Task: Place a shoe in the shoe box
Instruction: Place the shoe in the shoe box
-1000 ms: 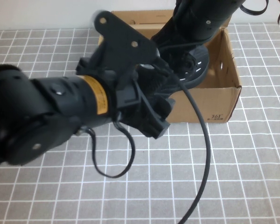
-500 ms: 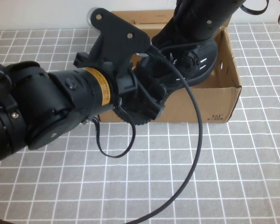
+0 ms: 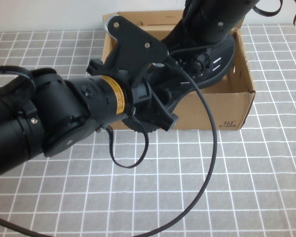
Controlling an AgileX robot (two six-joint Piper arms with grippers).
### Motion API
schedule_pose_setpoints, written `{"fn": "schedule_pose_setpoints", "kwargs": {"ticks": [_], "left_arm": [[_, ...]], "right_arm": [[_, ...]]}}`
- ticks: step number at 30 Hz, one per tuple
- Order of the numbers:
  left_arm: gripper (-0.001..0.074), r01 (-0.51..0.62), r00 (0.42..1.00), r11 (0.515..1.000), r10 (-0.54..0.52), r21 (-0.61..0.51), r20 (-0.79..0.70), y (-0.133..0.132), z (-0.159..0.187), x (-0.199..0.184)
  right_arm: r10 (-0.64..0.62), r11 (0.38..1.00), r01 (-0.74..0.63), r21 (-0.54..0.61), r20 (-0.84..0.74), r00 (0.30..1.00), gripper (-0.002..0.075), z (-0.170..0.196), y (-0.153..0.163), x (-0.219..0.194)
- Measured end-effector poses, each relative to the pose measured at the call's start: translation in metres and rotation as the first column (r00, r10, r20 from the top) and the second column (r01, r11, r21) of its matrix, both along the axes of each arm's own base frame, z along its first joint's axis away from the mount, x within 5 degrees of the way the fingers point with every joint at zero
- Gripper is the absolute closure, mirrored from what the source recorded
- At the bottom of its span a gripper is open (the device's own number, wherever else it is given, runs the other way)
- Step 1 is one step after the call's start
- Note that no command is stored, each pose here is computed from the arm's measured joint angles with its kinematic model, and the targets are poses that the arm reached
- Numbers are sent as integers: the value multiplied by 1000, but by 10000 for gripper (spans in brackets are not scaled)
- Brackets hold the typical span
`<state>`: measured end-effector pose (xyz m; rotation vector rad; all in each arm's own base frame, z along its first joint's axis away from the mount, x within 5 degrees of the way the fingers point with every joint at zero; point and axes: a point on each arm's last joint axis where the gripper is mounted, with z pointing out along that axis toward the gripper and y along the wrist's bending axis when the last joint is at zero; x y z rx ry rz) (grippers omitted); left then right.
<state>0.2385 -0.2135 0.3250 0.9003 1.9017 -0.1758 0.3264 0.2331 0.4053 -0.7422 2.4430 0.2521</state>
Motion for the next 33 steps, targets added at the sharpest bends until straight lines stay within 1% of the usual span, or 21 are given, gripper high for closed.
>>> {"fn": "schedule_pose_setpoints", "kwargs": {"ticks": [3,6,9,12,15,19,22,25,27,30,33], "left_arm": [[479,3,1000,1000,-3,17,3,-1,-2,1],[554,10,1000,998,-12,61,28,0,-4,3],[613,11,999,994,-17,106,51,2,-4,4],[675,13,998,993,-20,120,63,2,-3,5],[696,13,998,992,-22,123,67,2,-3,5],[702,24,995,991,-37,134,90,2,-2,5],[706,28,994,988,-44,152,99,1,-4,7],[710,20,995,983,-36,181,89,2,-8,8],[713,8,996,982,-25,187,84,4,-9,10],[714,-4,996,982,-13,191,87,7,-9,13],[715,-17,996,981,-1,196,92,11,-9,16]], "right_arm": [[8,1000,-8,3,-4,1000,729,-1,1,0],[10,1000,-10,7,-7,1000,729,-1,1,0],[12,1000,-12,17,-8,1000,729,-1,3,0],[12,1000,-12,20,-3,1000,729,-1,3,0],[12,1000,-12,20,-3,1000,729,-1,3,0],[12,1000,-12,21,-2,1000,714,-1,3,1],[14,999,-14,30,-2,1000,637,1,3,0],[14,999,-14,32,3,1000,506,2,3,0],[12,1000,-12,28,8,1000,440,3,2,0],[9,1000,-9,19,14,1000,402,3,1,0],[1,1000,-1,2,35,999,396,7,-2,-1]]}}
